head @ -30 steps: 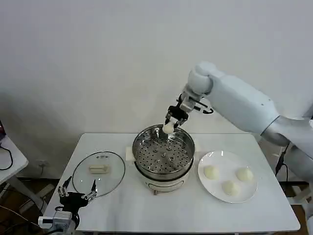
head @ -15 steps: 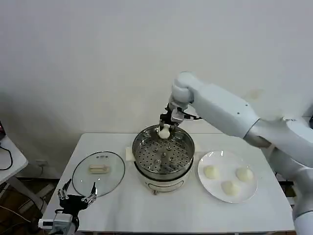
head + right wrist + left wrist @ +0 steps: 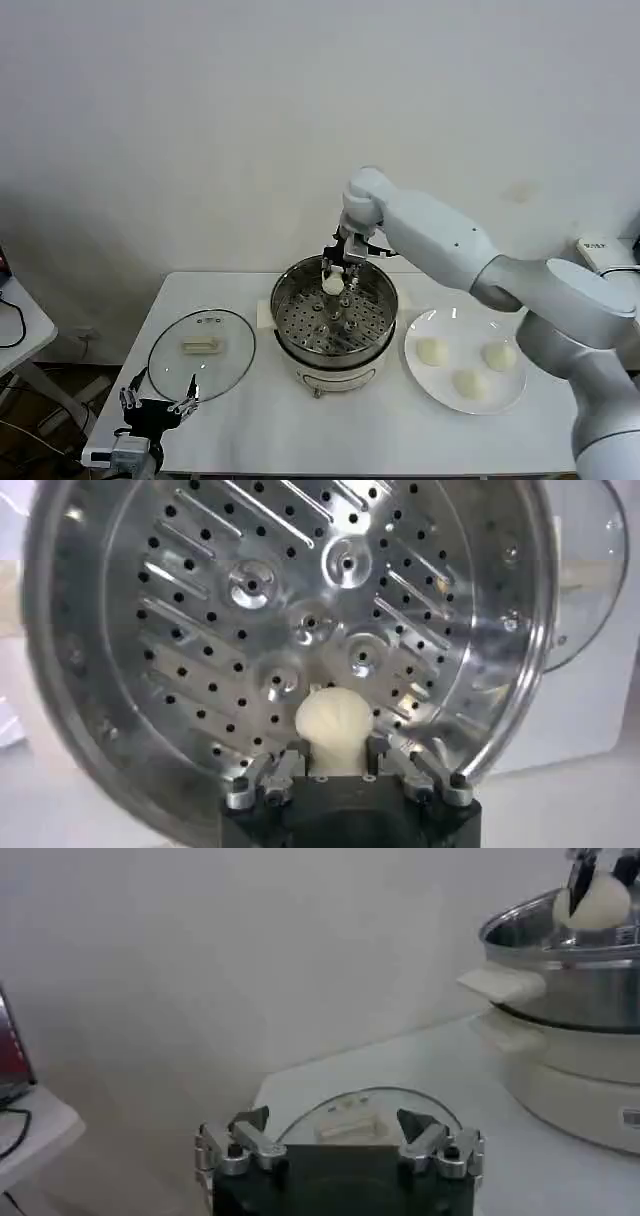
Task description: Take steamed baozi put them in steamer then cover it.
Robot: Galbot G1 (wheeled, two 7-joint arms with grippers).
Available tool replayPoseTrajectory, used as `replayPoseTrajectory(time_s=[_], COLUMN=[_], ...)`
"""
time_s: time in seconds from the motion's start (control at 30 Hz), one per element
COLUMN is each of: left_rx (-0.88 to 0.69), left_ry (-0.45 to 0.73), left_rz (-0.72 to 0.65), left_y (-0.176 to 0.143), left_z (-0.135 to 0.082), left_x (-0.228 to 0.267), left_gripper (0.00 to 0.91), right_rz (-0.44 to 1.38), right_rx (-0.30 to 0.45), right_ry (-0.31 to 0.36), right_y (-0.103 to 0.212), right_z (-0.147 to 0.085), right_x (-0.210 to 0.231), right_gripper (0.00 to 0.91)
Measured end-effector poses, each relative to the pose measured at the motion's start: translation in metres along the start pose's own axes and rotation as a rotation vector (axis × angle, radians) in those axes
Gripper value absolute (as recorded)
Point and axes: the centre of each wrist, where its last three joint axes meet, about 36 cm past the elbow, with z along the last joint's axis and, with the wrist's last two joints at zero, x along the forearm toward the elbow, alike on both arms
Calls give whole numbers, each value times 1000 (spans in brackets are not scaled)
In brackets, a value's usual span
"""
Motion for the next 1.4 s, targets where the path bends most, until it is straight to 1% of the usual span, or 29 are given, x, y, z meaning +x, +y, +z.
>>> replayPoseTrajectory(time_s=[0.37,0.4,0.43,0.47,0.5,0.87,1.07,1.27,1.4], left_rx=[2,2,2,2,2,4,4,7,8], left_ry=[5,5,5,6,6,3,2,-4,-11], left_rz=[3,3,3,3,3,6,8,14,16], left_y=[-1,-1,-1,-1,-1,-2,-2,-4,-4], left_z=[2,2,2,3,3,2,2,-1,-4], left_x=[-1,-1,-1,-2,-2,-2,-2,-3,-3], left_gripper=[907,907,907,907,907,907,907,907,907], right_rz=[8,8,10,12,14,41,48,77,112], right_rx=[-22,-24,-25,-27,-29,-53,-60,-92,-123], right_ry=[-9,-8,-7,-7,-6,-3,10,32,39], right_y=[0,1,2,3,3,10,11,12,14], right_z=[4,5,5,6,6,9,8,4,-2], right_x=[-13,-13,-13,-13,-13,-11,0,25,50], right_gripper=[453,595,715,897,907,907,907,907,907])
